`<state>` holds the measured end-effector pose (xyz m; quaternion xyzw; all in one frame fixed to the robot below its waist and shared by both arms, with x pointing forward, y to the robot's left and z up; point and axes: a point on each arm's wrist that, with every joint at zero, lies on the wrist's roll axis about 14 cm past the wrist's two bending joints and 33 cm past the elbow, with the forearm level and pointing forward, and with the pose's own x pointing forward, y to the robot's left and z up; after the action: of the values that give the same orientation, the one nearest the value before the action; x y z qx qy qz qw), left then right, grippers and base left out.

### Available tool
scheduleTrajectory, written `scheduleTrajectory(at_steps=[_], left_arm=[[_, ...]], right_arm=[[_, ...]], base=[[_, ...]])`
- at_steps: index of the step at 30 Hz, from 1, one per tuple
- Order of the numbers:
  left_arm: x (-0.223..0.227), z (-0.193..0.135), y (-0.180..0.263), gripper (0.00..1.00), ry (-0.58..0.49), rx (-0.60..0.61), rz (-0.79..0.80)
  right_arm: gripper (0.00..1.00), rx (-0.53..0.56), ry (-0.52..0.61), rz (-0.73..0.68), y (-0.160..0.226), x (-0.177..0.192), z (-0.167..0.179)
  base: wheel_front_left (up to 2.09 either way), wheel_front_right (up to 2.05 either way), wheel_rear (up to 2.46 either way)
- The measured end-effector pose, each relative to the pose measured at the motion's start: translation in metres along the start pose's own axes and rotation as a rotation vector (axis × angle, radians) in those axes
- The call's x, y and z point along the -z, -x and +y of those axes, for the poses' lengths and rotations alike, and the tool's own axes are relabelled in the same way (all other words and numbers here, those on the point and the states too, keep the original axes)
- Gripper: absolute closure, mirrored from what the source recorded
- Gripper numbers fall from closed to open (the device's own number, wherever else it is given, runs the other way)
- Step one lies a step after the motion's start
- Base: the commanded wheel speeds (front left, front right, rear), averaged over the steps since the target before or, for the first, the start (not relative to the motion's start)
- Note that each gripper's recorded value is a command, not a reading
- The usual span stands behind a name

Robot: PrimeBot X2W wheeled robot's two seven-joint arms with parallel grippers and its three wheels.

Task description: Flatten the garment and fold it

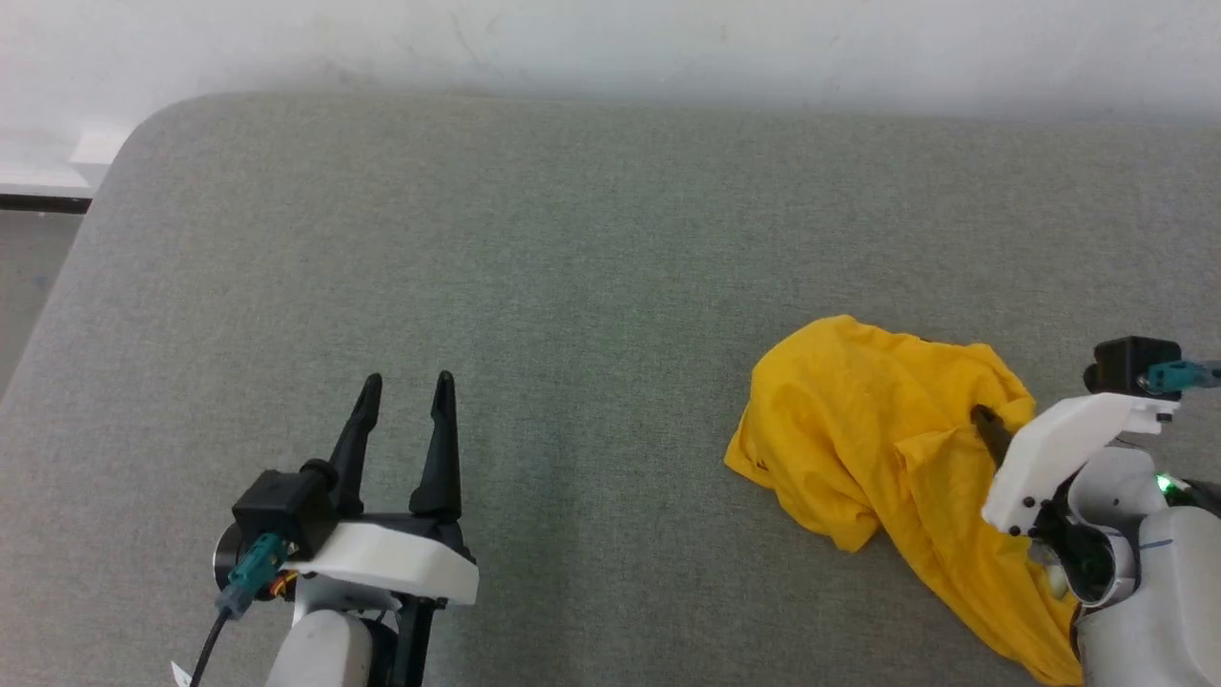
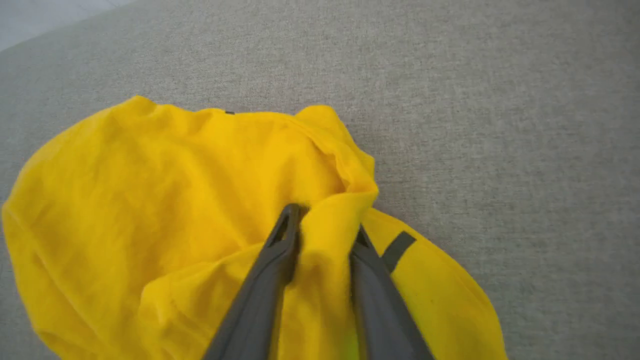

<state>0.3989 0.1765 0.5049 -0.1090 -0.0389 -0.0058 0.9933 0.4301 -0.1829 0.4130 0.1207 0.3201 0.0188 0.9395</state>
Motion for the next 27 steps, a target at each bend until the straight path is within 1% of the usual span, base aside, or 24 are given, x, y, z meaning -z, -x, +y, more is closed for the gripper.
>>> scheduleTrajectory(at_steps=[2, 4, 6, 8, 10, 13, 16, 18, 19, 20, 21, 22, 24, 27], left_arm=[[-0.001, 0.001, 0.001, 0.0, -0.001, -0.003, -0.001], [-0.002, 0.001, 0.002, 0.0, -0.001, -0.003, -0.005], [-0.005, 0.001, 0.004, 0.0, -0.001, -0.005, -0.011], [-0.009, 0.002, 0.006, 0.0, -0.002, -0.006, -0.021], [-0.013, 0.002, 0.008, 0.0, -0.002, -0.007, -0.032], [-0.019, 0.001, 0.011, 0.0, -0.002, -0.004, -0.048], [-0.023, -0.001, 0.013, 0.0, -0.001, 0.001, -0.058], [-0.02, -0.003, 0.014, 0.0, 0.0, 0.006, -0.052], [-0.02, -0.004, 0.014, 0.0, 0.001, 0.009, -0.049], [-0.019, -0.005, 0.014, 0.0, 0.001, 0.012, -0.049], [-0.019, -0.006, 0.014, 0.0, 0.002, 0.014, -0.049], [-0.019, -0.006, 0.014, 0.0, 0.001, 0.017, -0.049], [-0.019, -0.008, 0.015, 0.0, 0.003, 0.025, -0.047], [-0.017, -0.014, 0.016, 0.0, -0.003, 0.045, -0.041]], right_arm=[[1.0, -0.026, 0.014, -0.015, 0.001, -0.005, 0.01], [1.0, -0.077, 0.017, -0.053, 0.005, -0.014, 0.025], [1.0, -0.166, 0.008, -0.09, 0.014, -0.022, 0.051], [1.0, -0.286, 0.006, -0.087, 0.03, -0.019, 0.085], [1.0, -0.384, 0.044, -0.019, 0.048, 0.003, 0.115], [1.0, -0.477, 0.117, 0.122, 0.078, 0.048, 0.143], [1.0, -0.517, 0.171, 0.263, 0.102, 0.092, 0.151], [1.0, -0.511, 0.183, 0.325, 0.112, 0.113, 0.147], [0.69, -0.491, 0.192, 0.325, 0.113, 0.116, 0.142], [0.12, -0.469, 0.208, 0.308, 0.112, 0.116, 0.137], [0.0, -0.445, 0.216, 0.284, 0.111, 0.113, 0.132], [0.0, -0.427, 0.214, 0.247, 0.109, 0.107, 0.128], [0.0, -0.416, 0.177, 0.125, 0.108, 0.084, 0.127], [0.0, -0.381, 0.117, -0.123, 0.11, 0.037, 0.117]], base=[[0.0, 0.0, 0.0], [0.0, 0.0, 0.0], [0.0, 0.0, 0.0], [0.0, 0.0, 0.0], [0.0, 0.0, 0.0], [0.0, 0.0, 0.0], [0.0, 0.0, 0.0], [0.0, 0.0, 0.0], [0.0, 0.0, 0.0], [0.0, 0.0, 0.0], [0.0, 0.0, 0.0], [0.0, 0.0, 0.0], [0.0, 0.0, 0.0], [0.0, 0.0, 0.0]])
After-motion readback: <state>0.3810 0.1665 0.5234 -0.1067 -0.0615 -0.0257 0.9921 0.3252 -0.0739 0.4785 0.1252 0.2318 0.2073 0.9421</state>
